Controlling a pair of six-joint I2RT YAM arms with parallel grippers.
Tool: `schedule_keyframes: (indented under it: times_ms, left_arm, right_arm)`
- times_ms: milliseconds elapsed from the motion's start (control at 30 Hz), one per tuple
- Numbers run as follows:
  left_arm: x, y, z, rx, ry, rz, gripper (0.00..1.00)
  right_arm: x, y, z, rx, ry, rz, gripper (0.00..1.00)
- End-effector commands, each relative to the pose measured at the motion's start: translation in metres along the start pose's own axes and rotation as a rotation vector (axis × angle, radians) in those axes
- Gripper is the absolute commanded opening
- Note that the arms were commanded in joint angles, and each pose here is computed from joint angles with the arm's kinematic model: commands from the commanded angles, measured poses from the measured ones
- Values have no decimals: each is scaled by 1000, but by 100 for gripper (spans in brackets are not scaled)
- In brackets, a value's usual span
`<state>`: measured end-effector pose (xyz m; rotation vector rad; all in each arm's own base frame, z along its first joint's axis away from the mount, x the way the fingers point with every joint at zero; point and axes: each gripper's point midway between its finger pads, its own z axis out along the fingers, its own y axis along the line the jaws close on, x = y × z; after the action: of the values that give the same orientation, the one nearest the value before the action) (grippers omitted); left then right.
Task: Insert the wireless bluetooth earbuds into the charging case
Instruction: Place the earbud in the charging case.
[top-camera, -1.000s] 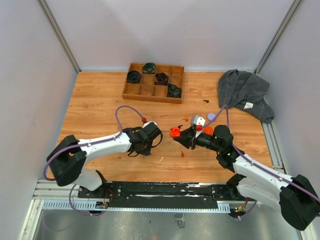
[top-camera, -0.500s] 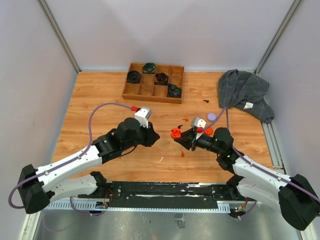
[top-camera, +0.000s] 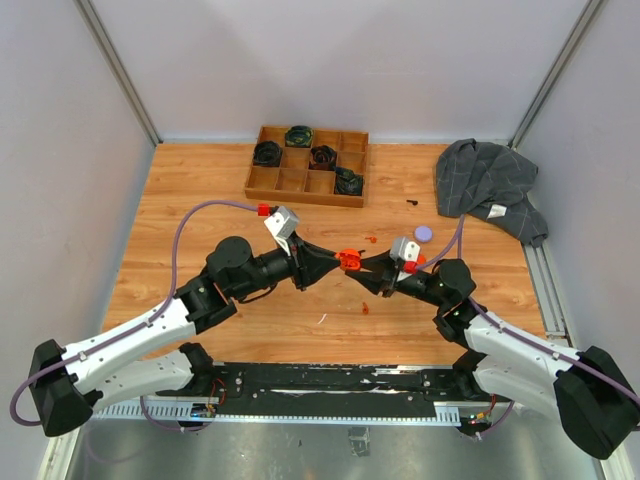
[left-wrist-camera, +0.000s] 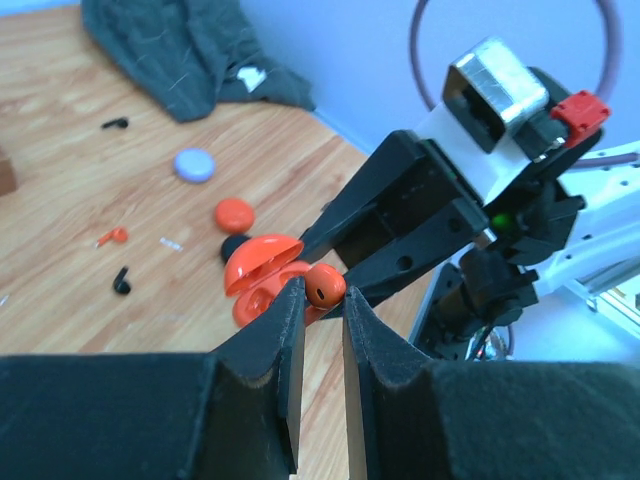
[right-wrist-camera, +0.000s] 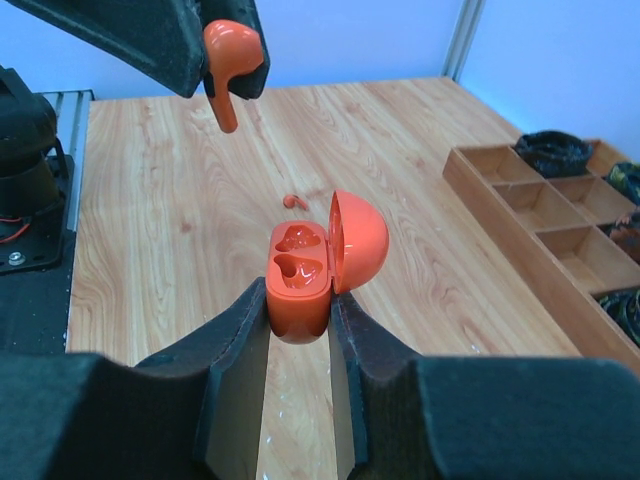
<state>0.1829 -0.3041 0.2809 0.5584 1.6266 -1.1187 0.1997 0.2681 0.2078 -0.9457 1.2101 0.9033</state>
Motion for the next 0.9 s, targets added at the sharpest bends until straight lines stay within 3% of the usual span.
schedule_keyframes:
  times_ms: [0,300,867]
  left_arm:
    - [-23,-29,3,157,-108,63,11]
    - [-9,-35,18,229,-86,37,11]
    - [3,-27,29,215,-66,10,10]
  right_arm:
    - [-32,2,4,-40,-105,-93,7]
    - [-38,6,1,-49,-136,-103,7]
    - [-40,6,-5,-25,-147,-119,6]
